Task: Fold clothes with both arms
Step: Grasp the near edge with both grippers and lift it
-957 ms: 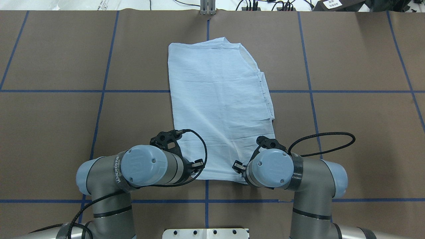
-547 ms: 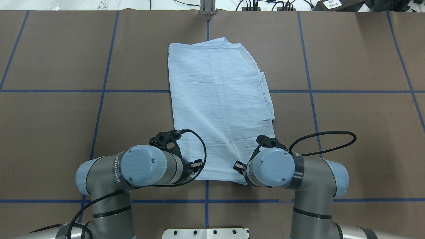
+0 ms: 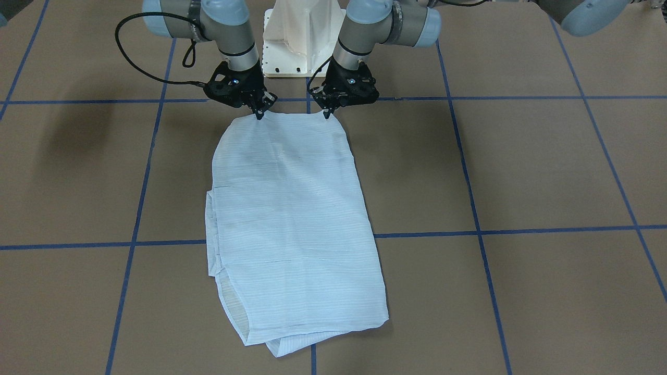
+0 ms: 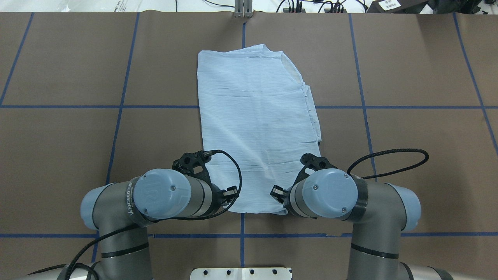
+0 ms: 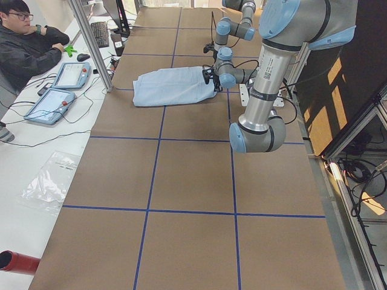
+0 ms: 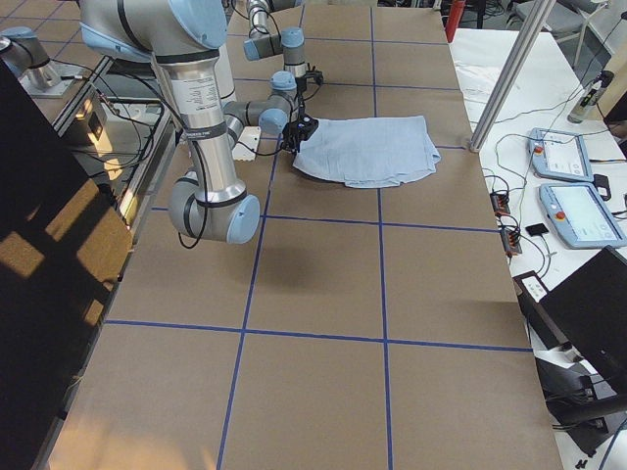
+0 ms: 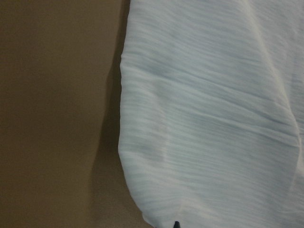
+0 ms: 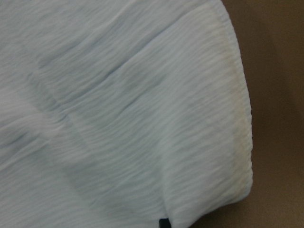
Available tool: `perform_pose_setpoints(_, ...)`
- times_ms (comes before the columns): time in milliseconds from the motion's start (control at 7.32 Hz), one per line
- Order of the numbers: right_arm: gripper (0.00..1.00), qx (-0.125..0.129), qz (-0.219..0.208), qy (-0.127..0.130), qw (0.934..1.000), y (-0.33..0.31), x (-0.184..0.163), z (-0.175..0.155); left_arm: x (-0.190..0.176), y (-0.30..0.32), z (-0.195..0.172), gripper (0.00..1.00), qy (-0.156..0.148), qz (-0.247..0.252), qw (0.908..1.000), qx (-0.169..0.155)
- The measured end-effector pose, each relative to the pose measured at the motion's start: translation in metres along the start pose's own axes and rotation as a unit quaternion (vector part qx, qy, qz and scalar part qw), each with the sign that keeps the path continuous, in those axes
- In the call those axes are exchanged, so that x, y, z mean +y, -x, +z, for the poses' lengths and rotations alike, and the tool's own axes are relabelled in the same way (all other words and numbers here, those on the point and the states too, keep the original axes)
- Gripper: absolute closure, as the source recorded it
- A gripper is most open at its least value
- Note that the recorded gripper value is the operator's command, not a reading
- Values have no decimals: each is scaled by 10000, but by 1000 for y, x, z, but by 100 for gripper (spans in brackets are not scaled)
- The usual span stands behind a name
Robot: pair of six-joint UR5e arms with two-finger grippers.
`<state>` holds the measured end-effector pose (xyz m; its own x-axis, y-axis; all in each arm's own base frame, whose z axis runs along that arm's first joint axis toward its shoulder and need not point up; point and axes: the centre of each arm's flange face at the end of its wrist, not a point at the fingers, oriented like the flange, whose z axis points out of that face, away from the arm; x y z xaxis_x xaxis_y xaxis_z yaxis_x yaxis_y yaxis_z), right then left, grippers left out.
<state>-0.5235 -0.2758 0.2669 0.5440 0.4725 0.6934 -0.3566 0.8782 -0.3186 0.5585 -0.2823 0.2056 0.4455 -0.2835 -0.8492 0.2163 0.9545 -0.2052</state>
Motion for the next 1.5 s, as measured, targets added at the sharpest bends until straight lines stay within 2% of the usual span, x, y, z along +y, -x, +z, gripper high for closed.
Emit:
perform_pose_setpoints(410,100,-349,-69,396,9986,-1,11,-50,18,-5,-54,100,242,26,9997,4)
perform_pose_setpoints(683,100,-502,-156,906,9945,-8,25,-86,31,-8,-75,100,406,72,9991,76)
perform_pose_setpoints(957,100,-627,-256,1445,9872,-13,36,-120,45,-7,-118,100,590,115,9981,110)
perform_pose_setpoints(1093,100,-710,-270,1614,9840,-13,34,-136,51,-4,-142,100,699,135,9974,133)
perform_pose_setpoints(1230,100,-744,-244,1654,9831,-11,28,-142,54,-3,-154,100,755,143,9969,147)
perform_pose_setpoints(1503,100,-755,-89,1419,9870,0,-5,-137,39,-3,-148,100,616,133,9980,65)
